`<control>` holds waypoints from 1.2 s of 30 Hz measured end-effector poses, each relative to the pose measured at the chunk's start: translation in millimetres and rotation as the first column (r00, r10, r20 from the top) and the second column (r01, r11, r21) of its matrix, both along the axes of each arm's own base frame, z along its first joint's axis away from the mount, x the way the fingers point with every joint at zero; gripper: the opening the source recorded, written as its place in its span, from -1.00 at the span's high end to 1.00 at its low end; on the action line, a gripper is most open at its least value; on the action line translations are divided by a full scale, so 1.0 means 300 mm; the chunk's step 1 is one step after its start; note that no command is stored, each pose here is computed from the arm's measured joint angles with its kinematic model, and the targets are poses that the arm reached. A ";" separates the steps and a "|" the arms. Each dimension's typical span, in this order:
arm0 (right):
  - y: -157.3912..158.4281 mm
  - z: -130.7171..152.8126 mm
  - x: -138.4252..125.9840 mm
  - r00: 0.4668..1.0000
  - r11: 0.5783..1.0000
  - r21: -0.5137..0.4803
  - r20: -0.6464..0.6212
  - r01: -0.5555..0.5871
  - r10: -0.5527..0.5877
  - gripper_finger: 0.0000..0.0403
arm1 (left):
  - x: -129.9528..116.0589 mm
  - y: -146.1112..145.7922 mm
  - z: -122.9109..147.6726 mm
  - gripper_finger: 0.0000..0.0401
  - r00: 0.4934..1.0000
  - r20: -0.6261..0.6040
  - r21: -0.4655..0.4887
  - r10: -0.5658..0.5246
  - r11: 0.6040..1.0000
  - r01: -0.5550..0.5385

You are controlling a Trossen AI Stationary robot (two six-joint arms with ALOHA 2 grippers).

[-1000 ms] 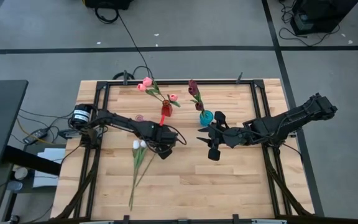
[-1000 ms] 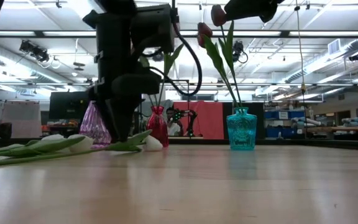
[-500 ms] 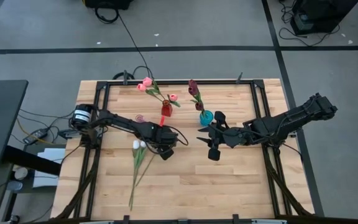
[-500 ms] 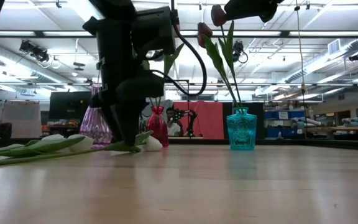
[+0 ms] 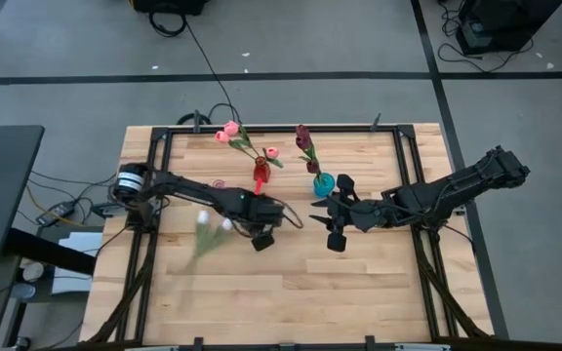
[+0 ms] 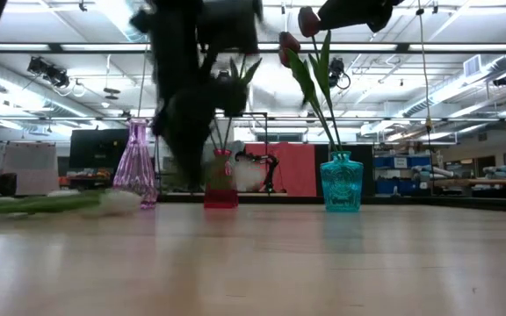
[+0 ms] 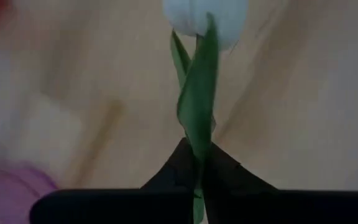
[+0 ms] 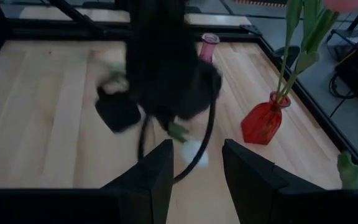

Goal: Sort flowers into vase by color
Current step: Put the white tulip into the purple vase

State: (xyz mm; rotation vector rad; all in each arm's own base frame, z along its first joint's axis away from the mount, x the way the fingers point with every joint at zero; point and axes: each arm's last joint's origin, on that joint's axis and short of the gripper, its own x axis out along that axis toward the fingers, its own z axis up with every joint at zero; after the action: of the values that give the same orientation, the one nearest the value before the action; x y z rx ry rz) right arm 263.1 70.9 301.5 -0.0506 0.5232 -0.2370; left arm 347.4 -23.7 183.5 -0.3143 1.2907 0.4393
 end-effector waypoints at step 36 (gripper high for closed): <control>0.009 0.041 -0.040 0.998 0.999 -0.028 0.056 0.027 -0.026 0.26 | -0.550 -0.004 0.754 0.91 0.549 0.685 0.632 -0.479 0.766 -0.120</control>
State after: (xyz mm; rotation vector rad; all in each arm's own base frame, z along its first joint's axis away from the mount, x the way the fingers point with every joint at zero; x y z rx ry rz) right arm 251.1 73.5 313.8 -0.0653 0.4657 -0.2713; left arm 182.3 -24.8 409.8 0.2051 0.1669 0.4182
